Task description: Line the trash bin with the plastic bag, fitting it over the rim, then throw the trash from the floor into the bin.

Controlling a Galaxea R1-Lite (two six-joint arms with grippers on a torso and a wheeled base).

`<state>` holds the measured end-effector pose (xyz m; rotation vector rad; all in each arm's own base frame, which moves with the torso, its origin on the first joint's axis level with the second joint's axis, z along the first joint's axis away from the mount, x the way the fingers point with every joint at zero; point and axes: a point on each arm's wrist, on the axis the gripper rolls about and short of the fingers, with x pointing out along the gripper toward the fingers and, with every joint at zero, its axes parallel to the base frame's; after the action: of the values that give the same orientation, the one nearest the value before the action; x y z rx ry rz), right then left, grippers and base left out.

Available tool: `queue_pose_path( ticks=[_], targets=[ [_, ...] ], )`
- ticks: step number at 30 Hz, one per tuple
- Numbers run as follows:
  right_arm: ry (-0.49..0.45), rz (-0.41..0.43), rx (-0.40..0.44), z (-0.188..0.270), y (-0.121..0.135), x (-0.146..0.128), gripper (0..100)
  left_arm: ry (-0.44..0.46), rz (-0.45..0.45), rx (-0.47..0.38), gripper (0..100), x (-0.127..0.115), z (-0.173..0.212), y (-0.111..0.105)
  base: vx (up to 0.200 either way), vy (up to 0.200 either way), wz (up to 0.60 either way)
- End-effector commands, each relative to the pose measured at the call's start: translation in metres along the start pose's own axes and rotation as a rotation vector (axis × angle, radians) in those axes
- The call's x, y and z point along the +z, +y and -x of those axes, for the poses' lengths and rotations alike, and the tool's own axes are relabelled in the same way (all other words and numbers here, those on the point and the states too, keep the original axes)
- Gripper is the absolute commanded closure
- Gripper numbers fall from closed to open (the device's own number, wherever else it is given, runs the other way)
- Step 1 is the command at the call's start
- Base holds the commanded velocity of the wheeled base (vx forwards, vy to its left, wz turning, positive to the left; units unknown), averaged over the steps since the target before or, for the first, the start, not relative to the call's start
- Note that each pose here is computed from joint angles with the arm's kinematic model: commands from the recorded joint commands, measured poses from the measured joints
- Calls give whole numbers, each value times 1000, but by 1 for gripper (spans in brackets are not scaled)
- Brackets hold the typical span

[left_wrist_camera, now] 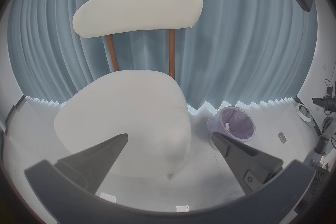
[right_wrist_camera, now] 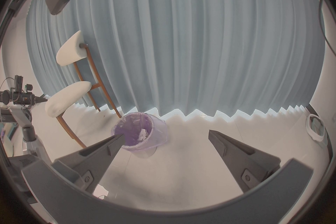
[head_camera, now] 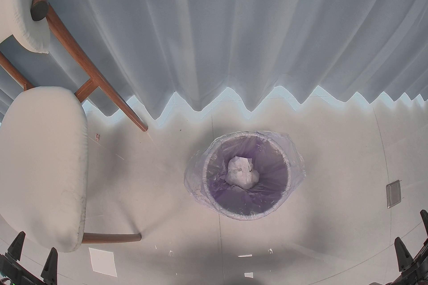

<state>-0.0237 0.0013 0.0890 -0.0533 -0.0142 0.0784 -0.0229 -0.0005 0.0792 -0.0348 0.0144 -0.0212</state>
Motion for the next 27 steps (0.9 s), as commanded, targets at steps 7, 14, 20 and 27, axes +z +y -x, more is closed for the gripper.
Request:
queue_pose_path(
  ticks=[7,14,20,27],
  targets=[
    [12,-52,-69,-1,-1,-13,0,0,1,0,0,-5,0,0,0,0,0],
    [12,-50,-66,-1,-1,-13,0,-2,1,0,0,-5,0,0,0,0,0],
    [12,-47,-54,-1,0,-13,0,-3,2,0,0,-5,0,0,0,0,0],
    [12,-43,-54,-1,0,-13,0,-3,2,0,0,-5,0,0,0,0,0]
  ],
)
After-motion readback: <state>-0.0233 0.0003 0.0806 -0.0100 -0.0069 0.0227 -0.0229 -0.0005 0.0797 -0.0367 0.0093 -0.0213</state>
